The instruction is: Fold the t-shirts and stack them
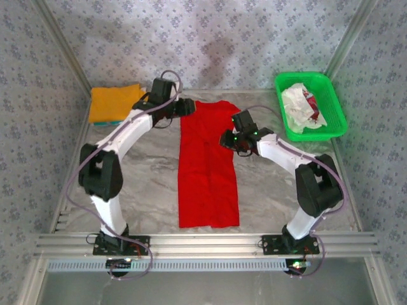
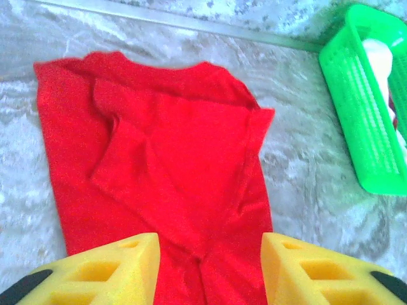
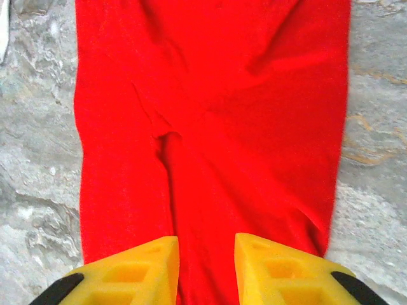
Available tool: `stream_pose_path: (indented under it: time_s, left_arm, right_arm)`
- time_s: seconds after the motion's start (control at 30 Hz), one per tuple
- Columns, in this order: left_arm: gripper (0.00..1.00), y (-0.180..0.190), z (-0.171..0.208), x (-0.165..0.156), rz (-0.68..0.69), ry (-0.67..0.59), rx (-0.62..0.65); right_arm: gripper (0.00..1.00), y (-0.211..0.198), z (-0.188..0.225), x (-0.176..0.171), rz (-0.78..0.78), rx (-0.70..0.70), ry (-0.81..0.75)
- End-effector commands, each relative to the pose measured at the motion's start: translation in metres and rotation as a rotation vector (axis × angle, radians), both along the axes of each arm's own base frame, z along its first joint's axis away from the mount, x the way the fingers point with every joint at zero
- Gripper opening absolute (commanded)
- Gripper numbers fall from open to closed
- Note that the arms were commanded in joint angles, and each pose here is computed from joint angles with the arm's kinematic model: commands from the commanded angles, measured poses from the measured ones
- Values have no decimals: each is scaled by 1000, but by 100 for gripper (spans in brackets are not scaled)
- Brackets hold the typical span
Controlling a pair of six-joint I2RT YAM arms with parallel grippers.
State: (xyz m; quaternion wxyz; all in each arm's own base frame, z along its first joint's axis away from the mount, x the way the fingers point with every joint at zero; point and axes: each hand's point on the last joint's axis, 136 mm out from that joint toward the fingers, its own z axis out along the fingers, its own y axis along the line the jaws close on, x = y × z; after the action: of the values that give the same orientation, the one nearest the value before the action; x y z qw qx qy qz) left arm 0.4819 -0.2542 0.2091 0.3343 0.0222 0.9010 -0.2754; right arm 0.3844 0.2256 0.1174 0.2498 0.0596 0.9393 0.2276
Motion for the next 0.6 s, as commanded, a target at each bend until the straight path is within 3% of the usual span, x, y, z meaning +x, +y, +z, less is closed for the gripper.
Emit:
stream_pose_path:
  time_s: [0.0,0.17,0.57]
  left_arm:
    - [51,16,-68,0,36,183,159]
    - [53,20,-89,21,68,212,238]
    - [55,6,-136,47,49,261,255]
  right_arm:
    - [37,3,-5,7,40,-20,-14]
    - [40,-3,-7,14,32,-13,-19]
    - [41,-20,-19,12,7,-8,10]
